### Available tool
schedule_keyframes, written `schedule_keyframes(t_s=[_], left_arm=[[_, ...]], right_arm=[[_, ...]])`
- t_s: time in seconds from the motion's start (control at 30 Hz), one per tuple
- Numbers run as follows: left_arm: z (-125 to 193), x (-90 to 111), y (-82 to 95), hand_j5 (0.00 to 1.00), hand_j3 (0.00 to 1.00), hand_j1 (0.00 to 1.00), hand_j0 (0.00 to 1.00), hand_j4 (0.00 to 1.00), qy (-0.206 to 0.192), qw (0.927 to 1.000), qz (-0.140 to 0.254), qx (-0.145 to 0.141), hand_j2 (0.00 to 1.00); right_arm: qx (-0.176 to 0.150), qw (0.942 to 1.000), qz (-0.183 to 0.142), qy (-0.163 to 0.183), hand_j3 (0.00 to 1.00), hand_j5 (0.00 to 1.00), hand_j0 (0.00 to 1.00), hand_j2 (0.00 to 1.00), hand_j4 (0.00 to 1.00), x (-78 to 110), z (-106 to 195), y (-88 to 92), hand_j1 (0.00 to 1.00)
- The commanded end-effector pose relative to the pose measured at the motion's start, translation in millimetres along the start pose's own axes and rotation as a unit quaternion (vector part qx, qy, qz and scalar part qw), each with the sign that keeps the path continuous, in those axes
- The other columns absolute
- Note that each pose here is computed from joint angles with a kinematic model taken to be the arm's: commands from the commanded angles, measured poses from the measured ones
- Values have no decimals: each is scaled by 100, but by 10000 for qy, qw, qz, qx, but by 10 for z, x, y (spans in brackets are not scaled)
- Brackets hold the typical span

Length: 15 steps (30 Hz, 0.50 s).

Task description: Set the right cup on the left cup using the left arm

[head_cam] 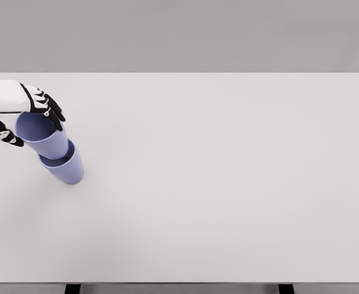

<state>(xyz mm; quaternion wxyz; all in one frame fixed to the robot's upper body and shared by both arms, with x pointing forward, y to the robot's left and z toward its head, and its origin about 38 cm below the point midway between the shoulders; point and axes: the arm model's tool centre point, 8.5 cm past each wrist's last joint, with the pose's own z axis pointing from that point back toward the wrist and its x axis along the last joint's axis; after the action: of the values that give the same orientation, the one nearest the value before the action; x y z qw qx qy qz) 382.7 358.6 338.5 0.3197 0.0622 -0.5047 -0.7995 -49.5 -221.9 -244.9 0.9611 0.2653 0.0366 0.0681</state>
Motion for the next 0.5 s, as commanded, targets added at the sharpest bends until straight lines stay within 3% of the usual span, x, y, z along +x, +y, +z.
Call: schedule_keyframes(t_s=[0.0, 0.37, 0.4, 0.47], left_arm=[[15, 0, 16, 82, 82, 82, 82, 82, 14, 10000, 12, 36, 82], [37, 18, 57, 90, 90, 90, 90, 90, 11, 10000, -27, 93, 90], [61, 37, 112, 100, 100, 100, 100, 100, -1, 9998, -62, 174, 100], [42, 201, 214, 100, 100, 100, 100, 100, -312, 9988, -44, 364, 100]], right_arm=[[4, 10000, 11, 5, 100, 100, 100, 100, 100, -1, 0, 1, 100], [3, 10000, 5, 0, 100, 100, 100, 100, 100, -1, 0, 0, 100], [3, 10000, 0, 7, 100, 100, 100, 100, 100, -2, 0, 0, 100], [4, 10000, 11, 5, 100, 100, 100, 100, 100, -1, 0, 1, 100]])
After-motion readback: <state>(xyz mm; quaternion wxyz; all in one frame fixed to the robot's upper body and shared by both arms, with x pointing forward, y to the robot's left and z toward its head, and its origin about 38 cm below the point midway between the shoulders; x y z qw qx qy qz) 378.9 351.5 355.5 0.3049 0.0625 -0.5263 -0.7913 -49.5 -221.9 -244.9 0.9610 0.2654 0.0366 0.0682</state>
